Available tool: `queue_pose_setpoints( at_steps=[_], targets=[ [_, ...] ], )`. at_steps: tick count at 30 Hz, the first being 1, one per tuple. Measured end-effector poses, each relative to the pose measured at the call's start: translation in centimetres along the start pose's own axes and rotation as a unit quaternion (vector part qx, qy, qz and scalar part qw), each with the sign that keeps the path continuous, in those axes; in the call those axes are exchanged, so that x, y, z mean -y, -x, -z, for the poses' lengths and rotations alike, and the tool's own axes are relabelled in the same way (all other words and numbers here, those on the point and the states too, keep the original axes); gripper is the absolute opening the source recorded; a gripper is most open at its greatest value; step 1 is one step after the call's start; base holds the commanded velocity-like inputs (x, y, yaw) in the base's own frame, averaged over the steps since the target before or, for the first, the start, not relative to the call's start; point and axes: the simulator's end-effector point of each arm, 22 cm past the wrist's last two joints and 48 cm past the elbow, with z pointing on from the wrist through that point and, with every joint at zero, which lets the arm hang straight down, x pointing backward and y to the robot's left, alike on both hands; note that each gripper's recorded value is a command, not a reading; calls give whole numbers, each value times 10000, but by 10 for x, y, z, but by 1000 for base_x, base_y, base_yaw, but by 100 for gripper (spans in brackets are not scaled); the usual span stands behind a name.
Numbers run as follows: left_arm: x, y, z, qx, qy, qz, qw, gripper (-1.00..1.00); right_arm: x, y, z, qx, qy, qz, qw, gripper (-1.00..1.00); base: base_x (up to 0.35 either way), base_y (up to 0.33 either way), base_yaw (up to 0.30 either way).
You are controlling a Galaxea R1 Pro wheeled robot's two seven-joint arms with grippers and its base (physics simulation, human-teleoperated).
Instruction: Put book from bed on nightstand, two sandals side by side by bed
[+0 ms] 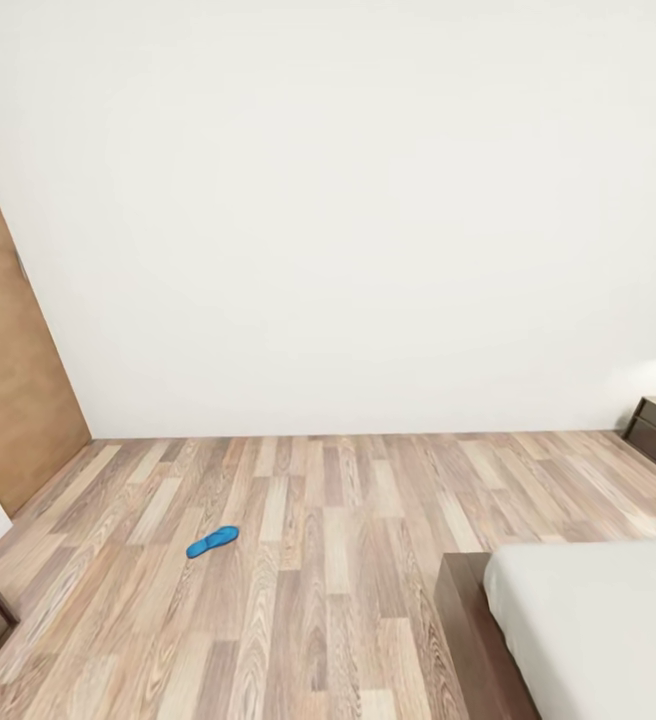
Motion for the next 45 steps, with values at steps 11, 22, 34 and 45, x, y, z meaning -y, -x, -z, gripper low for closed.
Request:
queue_pose_setpoints(
  at_steps=[11, 22, 34, 45],
  targets=[
    [0, 0, 0, 0, 3, -3, 10000, 100, 0, 0, 0, 1, 0, 6, 10000, 100, 179, 68, 0],
    [0, 0, 0, 0, 1, 0, 10000, 100, 0, 0, 0, 1, 0, 5, 10000, 100, 179, 13, 0],
    [1, 1, 0, 7, -3, 2, 10000, 100, 0, 0, 0, 3, 0, 7, 10000, 100, 179, 2, 0],
    [1, 4, 0, 49, -3, -2, 10000, 100, 0, 3, 0, 46, -1, 11, 10000, 100, 179, 0, 0]
  ],
)
